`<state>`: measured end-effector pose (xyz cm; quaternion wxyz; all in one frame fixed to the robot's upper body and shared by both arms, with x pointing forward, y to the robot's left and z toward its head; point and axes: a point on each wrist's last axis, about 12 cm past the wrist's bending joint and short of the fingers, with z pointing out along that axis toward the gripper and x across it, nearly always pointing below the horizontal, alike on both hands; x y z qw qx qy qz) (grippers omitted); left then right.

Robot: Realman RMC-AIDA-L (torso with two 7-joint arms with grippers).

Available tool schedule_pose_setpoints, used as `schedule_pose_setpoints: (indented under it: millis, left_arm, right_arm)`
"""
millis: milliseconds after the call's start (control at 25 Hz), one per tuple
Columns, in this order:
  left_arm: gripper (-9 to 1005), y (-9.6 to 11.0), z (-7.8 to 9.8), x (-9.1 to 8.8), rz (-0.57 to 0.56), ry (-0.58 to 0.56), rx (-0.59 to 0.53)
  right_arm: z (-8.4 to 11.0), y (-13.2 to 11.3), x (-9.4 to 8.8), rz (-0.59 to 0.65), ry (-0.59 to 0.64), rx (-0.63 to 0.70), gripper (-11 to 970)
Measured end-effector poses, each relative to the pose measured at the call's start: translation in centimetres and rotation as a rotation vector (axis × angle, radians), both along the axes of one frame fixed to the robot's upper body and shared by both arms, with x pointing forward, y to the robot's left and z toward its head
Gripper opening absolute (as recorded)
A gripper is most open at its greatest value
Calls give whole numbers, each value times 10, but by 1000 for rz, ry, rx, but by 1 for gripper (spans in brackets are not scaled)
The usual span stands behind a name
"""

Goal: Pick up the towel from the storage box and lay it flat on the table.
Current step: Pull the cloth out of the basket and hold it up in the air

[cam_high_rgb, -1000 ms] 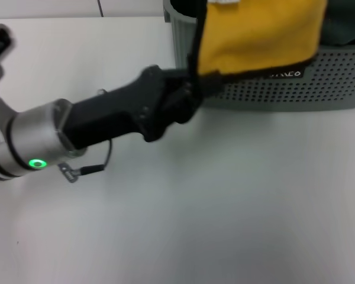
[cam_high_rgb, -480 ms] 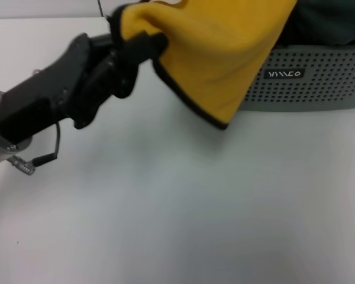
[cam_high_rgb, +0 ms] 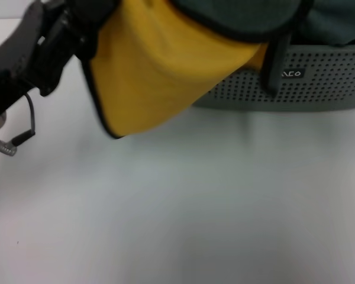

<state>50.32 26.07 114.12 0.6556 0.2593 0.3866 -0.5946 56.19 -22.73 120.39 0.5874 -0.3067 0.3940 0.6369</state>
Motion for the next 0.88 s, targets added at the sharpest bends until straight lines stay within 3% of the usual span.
schedule_pose_setpoints:
  millis: [520, 880]
  left_arm:
    - [24, -3, 3, -1, 58, -102, -8]
    - [24, -8, 3, -7, 58, -196, 39]
  right_arm:
    - [-58, 17, -23, 3, 75, -119, 77]
    - [-71, 27, -24, 4, 80, -208, 79]
